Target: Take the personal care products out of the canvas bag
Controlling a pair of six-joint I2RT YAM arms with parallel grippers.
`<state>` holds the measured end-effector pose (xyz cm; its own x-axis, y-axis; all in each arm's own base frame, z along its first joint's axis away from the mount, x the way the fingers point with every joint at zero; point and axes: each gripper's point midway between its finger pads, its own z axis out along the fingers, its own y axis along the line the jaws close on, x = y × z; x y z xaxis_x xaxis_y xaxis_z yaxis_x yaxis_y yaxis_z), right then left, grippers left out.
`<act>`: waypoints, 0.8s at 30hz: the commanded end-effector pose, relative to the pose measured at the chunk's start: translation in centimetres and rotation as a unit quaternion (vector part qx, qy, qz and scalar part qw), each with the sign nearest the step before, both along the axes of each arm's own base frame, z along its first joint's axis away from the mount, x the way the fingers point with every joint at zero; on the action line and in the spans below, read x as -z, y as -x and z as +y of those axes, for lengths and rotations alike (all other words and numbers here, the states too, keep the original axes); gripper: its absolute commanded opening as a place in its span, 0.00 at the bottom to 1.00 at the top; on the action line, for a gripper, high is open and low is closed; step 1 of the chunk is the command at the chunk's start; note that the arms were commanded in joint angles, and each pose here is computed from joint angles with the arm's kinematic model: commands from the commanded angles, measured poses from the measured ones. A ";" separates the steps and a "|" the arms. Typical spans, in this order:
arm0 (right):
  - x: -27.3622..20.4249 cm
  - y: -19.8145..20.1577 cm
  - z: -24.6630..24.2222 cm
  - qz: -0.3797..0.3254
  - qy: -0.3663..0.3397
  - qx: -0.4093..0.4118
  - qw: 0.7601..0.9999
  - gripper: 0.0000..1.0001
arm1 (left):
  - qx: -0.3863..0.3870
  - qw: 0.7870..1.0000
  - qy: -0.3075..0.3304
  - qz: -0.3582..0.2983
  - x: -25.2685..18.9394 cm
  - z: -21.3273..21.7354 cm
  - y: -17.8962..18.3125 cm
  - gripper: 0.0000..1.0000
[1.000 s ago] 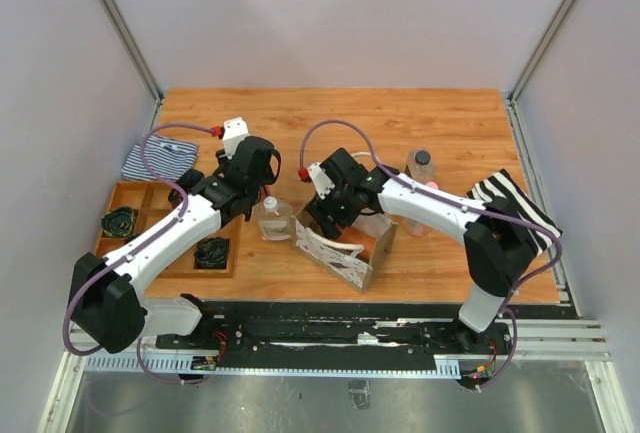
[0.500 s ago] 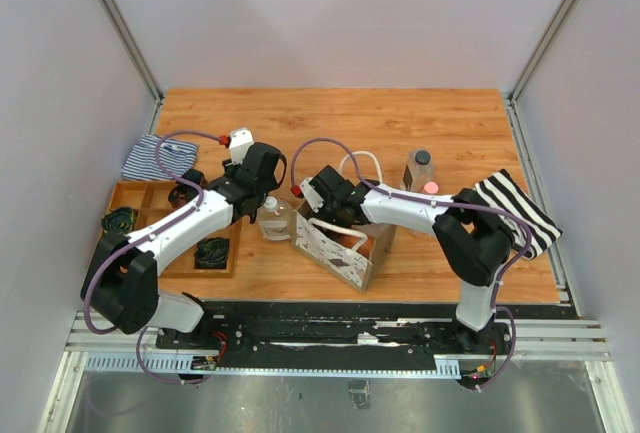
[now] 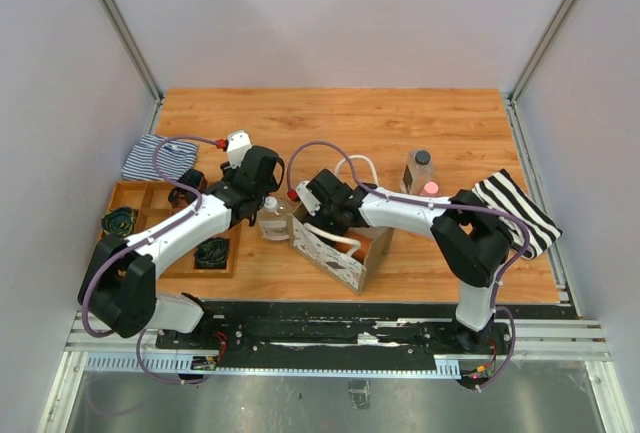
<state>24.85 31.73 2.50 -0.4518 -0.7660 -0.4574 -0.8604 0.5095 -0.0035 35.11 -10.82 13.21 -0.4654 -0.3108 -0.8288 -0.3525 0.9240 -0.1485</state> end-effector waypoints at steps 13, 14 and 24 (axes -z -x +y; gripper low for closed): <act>-14.4 1.8 -1.2 -0.110 -0.092 0.010 0.990 0.01 | -0.004 0.998 0.029 -0.055 -3.6 0.2 -0.2 0.72; -15.2 1.8 -1.4 -0.117 -0.097 0.011 0.988 0.01 | -0.004 0.998 0.029 -0.056 -3.7 0.3 -0.2 0.73; -22.5 1.6 -1.6 -0.180 -0.181 0.024 0.967 0.01 | 0.005 0.998 0.033 -0.059 -4.2 0.1 0.0 0.77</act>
